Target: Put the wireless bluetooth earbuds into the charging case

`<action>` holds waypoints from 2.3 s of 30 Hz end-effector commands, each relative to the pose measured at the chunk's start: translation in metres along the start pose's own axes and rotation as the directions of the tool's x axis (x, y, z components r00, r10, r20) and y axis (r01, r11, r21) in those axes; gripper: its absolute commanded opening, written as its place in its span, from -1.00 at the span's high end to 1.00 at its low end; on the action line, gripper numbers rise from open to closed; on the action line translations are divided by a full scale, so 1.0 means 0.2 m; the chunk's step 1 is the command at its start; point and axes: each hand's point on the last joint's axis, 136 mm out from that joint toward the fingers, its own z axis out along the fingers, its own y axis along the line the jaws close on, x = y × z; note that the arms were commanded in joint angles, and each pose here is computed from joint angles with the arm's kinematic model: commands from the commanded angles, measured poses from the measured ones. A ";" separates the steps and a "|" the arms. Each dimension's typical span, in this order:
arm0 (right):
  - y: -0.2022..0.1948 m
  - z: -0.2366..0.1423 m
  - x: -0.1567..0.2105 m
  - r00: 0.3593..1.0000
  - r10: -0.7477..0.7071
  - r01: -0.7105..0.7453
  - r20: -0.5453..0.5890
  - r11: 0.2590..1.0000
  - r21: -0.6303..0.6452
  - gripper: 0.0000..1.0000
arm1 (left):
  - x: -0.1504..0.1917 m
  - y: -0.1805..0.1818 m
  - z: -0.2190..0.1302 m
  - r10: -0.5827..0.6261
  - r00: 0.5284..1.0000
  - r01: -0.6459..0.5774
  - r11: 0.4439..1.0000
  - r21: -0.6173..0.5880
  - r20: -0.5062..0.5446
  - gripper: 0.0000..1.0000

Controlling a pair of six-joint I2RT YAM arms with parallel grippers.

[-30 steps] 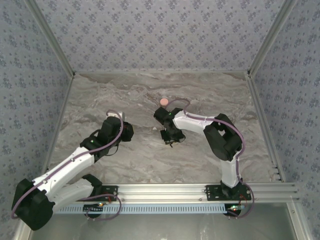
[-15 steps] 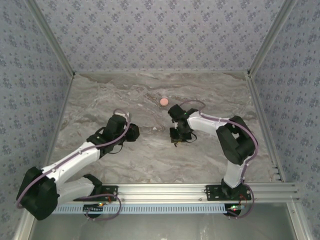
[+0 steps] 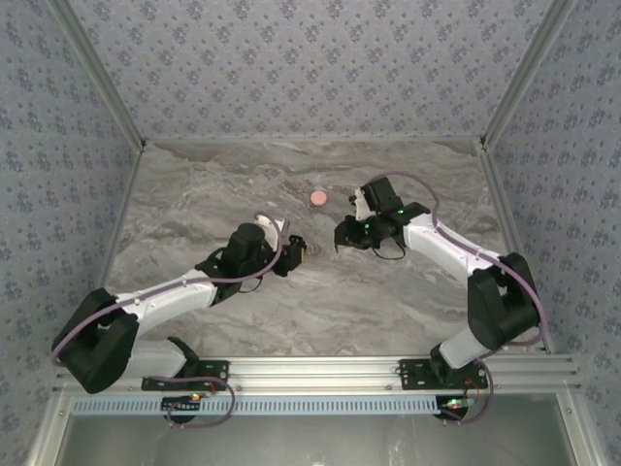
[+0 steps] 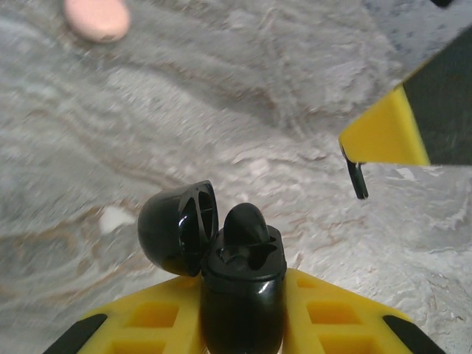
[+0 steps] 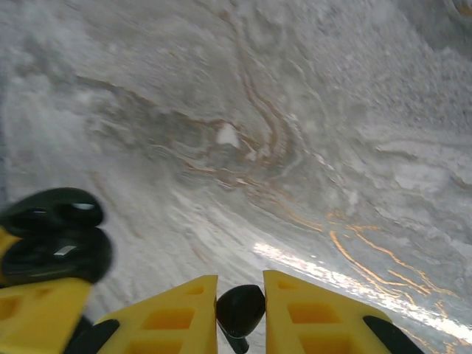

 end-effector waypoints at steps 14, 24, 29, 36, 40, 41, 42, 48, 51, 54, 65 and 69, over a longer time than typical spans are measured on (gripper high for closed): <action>0.53 -0.43 -0.26 0.956 -0.142 0.216 0.258 0.934 -0.284 0.60 | -0.20 -0.36 0.07 0.245 0.929 -0.313 0.920 0.236 0.278 0.58; 0.58 -0.51 -0.24 0.935 -0.184 0.277 0.303 0.914 -0.298 0.60 | -0.34 -0.43 0.02 0.181 0.902 -0.298 0.919 0.260 0.392 0.59; 0.59 -0.52 -0.24 0.931 -0.191 0.288 0.311 0.908 -0.305 0.60 | -0.39 -0.46 0.00 0.157 0.889 -0.292 0.917 0.270 0.429 0.59; 0.60 -0.52 -0.23 0.929 -0.199 0.296 0.312 0.904 -0.308 0.60 | -0.44 -0.48 -0.04 0.133 0.875 -0.286 0.918 0.275 0.466 0.58; 0.61 -0.52 -0.22 0.929 -0.205 0.302 0.307 0.901 -0.313 0.59 | -0.46 -0.48 -0.06 0.128 0.870 -0.283 0.920 0.270 0.475 0.58; 0.61 -0.52 -0.22 0.928 -0.208 0.305 0.308 0.900 -0.312 0.59 | -0.47 -0.48 -0.07 0.128 0.869 -0.283 0.921 0.269 0.478 0.58; 0.61 -0.52 -0.22 0.929 -0.209 0.305 0.307 0.899 -0.313 0.59 | -0.47 -0.49 -0.07 0.127 0.869 -0.283 0.921 0.270 0.478 0.58; 0.61 -0.50 -0.21 0.929 -0.216 0.308 0.299 0.900 -0.308 0.59 | -0.49 -0.50 -0.09 0.122 0.862 -0.285 0.919 0.272 0.492 0.57; 0.60 -0.49 -0.21 0.931 -0.217 0.305 0.293 0.904 -0.301 0.59 | -0.50 -0.51 -0.10 0.121 0.858 -0.289 0.918 0.273 0.499 0.57; 0.59 -0.48 -0.21 0.931 -0.219 0.305 0.292 0.907 -0.292 0.59 | -0.52 -0.52 -0.12 0.120 0.854 -0.294 0.914 0.280 0.507 0.57; 0.59 -0.47 -0.20 0.931 -0.225 0.308 0.288 0.907 -0.288 0.59 | -0.53 -0.53 -0.14 0.122 0.852 -0.295 0.915 0.275 0.509 0.56; 0.54 -0.42 -0.17 0.941 -0.218 0.289 0.258 0.915 -0.282 0.59 | -0.54 -0.52 -0.14 0.120 0.852 -0.291 0.918 0.270 0.509 0.57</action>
